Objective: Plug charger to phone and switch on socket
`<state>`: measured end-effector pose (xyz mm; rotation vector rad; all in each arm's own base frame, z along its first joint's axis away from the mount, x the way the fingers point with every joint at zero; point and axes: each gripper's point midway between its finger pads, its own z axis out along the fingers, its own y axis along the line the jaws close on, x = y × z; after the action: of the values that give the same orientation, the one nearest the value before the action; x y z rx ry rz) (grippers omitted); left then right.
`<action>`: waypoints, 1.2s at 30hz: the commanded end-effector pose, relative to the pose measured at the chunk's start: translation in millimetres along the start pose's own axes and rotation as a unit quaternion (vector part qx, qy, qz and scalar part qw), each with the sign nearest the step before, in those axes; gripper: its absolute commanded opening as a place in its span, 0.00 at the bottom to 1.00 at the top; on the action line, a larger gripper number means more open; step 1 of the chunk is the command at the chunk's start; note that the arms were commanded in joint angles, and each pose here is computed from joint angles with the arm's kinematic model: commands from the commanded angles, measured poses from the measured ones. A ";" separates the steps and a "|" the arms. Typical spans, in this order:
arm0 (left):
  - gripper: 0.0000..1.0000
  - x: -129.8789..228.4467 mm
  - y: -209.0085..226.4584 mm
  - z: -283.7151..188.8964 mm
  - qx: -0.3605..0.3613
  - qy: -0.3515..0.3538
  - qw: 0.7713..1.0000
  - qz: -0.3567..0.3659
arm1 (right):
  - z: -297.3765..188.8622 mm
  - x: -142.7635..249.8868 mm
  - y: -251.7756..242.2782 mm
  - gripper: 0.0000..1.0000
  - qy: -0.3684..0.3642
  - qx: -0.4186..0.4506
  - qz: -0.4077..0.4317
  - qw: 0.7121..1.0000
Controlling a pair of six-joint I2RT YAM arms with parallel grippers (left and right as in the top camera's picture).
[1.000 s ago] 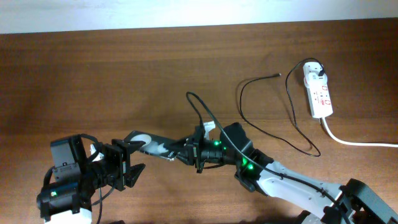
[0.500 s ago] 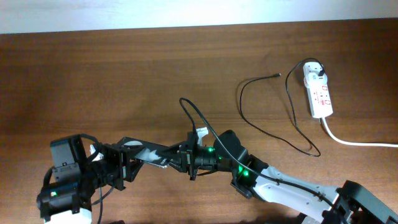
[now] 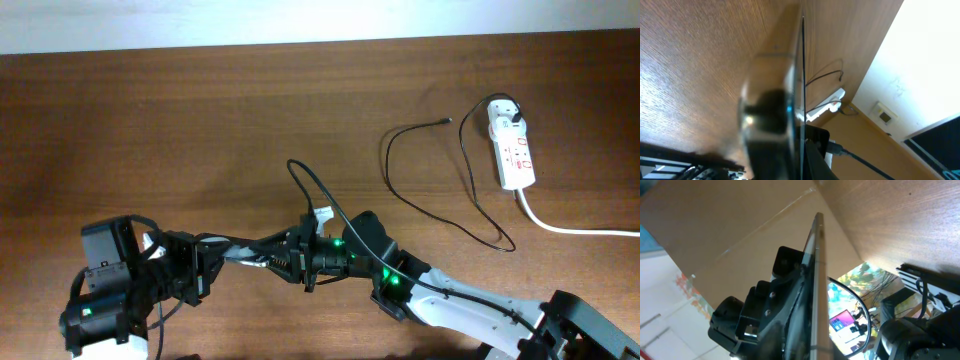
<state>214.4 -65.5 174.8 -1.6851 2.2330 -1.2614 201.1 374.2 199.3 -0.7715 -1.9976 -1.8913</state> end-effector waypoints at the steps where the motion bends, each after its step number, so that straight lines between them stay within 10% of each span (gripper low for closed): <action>1: 0.00 -25.3 9.7 -1.7 -0.026 -0.071 0.997 -0.008 | -1.7 10.6 19.5 0.32 0.009 -0.026 -0.023 0.999; 9: 0.00 -43.5 -6.6 -1.1 -0.010 -0.108 0.991 0.072 | -5.3 -16.5 -29.6 0.54 -0.033 0.075 -0.121 0.989; 23: 0.00 -4.7 -5.4 92.6 -0.072 0.071 0.948 0.300 | -27.6 -42.4 -47.4 0.62 0.001 0.134 -0.353 0.926; 32: 0.00 0.0 0.2 92.7 -0.071 0.091 0.910 0.398 | -77.0 -16.6 -27.1 0.77 0.178 0.070 -0.328 0.925; 34: 0.00 8.4 0.5 91.5 -0.059 0.113 0.903 0.411 | -90.5 -11.1 -21.9 0.99 0.214 0.043 -0.369 0.903; 36: 0.00 18.7 2.3 89.1 -0.048 0.141 0.902 0.406 | -88.6 -16.7 -21.3 0.99 0.199 0.043 -0.389 0.899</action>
<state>257.4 -115.9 110.5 -0.5533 2.7258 -1.0585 200.9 287.8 168.6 0.3074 -2.3184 -1.9972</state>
